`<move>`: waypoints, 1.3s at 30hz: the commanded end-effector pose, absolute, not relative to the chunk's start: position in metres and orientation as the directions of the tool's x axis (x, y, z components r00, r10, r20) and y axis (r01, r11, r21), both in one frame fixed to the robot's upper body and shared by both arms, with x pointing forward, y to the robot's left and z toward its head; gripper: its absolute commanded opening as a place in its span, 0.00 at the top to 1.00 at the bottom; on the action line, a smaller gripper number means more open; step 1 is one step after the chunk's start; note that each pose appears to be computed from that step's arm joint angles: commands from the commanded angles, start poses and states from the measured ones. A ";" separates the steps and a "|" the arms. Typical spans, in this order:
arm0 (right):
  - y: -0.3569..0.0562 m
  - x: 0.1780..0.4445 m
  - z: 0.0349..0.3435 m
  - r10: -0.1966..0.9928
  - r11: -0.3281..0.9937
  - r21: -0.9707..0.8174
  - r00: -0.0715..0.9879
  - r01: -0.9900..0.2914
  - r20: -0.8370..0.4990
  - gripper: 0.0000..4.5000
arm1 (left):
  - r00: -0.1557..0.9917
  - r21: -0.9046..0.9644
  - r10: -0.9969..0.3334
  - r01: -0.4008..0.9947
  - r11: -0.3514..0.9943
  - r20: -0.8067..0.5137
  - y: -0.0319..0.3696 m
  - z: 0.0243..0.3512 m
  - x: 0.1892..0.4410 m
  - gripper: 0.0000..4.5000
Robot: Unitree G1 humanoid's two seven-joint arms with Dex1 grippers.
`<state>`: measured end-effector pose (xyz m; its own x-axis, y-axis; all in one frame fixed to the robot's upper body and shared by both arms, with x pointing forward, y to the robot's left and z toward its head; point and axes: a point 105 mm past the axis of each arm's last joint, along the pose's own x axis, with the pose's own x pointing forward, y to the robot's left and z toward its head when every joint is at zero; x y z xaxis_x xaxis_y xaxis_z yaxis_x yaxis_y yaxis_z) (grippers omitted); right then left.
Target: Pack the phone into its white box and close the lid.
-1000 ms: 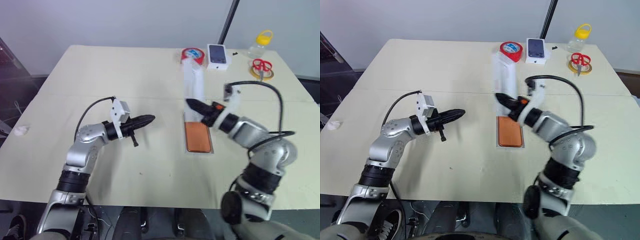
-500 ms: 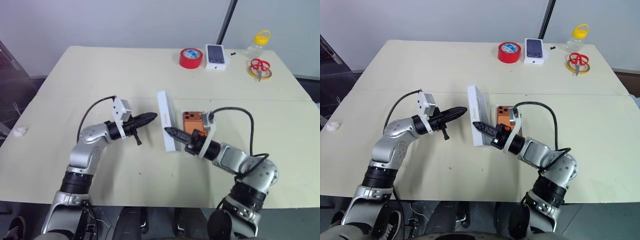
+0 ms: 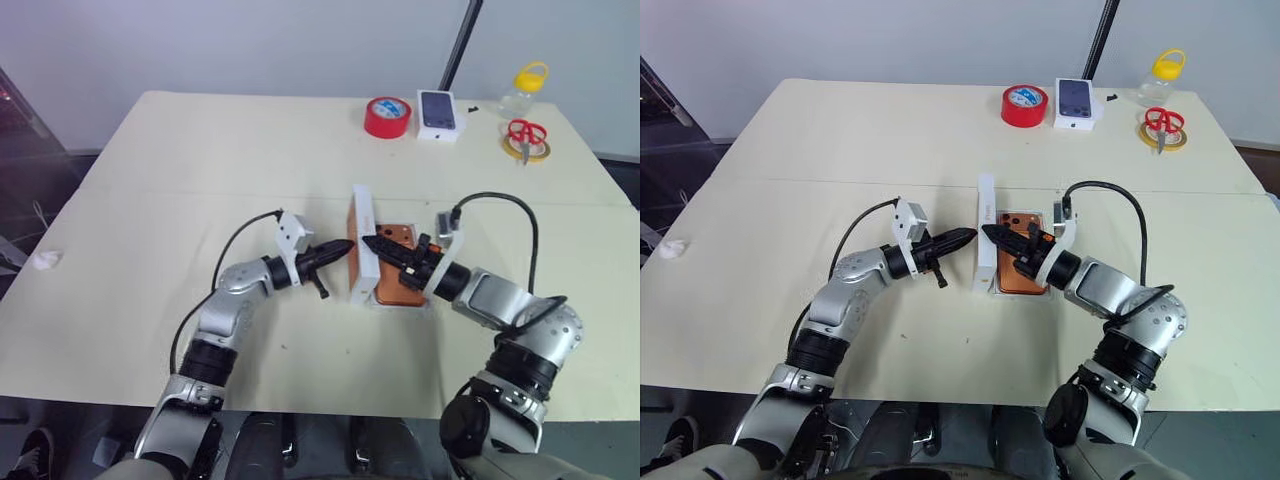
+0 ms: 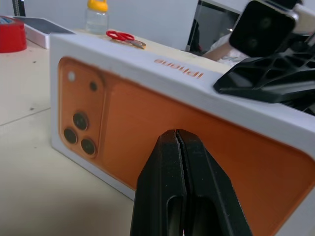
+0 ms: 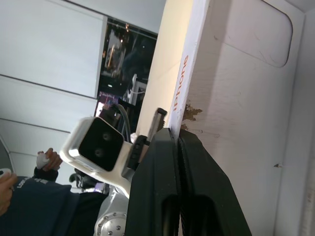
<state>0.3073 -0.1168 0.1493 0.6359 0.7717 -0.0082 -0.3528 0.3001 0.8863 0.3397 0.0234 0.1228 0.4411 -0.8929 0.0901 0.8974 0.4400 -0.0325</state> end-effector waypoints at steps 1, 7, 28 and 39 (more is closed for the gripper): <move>-0.138 0.303 0.141 0.735 0.364 0.876 0.675 -0.317 -0.061 1.00 | 0.381 -0.004 -0.917 0.924 0.383 0.120 0.003 0.135 0.337 0.99; -0.167 0.299 0.146 0.690 0.456 0.819 0.719 -0.349 -0.078 0.44 | 0.321 -0.049 -0.940 0.947 0.318 0.115 -0.023 0.129 0.329 1.00; -0.209 0.331 0.144 0.352 0.935 0.002 0.929 -0.354 -0.112 0.99 | 0.507 0.036 -0.862 0.861 0.507 0.019 0.015 0.137 0.364 1.00; -0.194 0.334 0.144 0.387 0.900 -0.174 0.916 -0.400 -0.103 0.99 | 0.487 -0.008 -0.863 0.870 0.493 -0.135 0.004 0.097 0.367 1.00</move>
<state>0.3332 -0.1921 0.1302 0.9096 0.3874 -0.1505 -0.4063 0.9050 -0.1262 0.3714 0.0178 0.0926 0.5289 -0.8355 -0.1488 0.8430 0.5375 -0.0219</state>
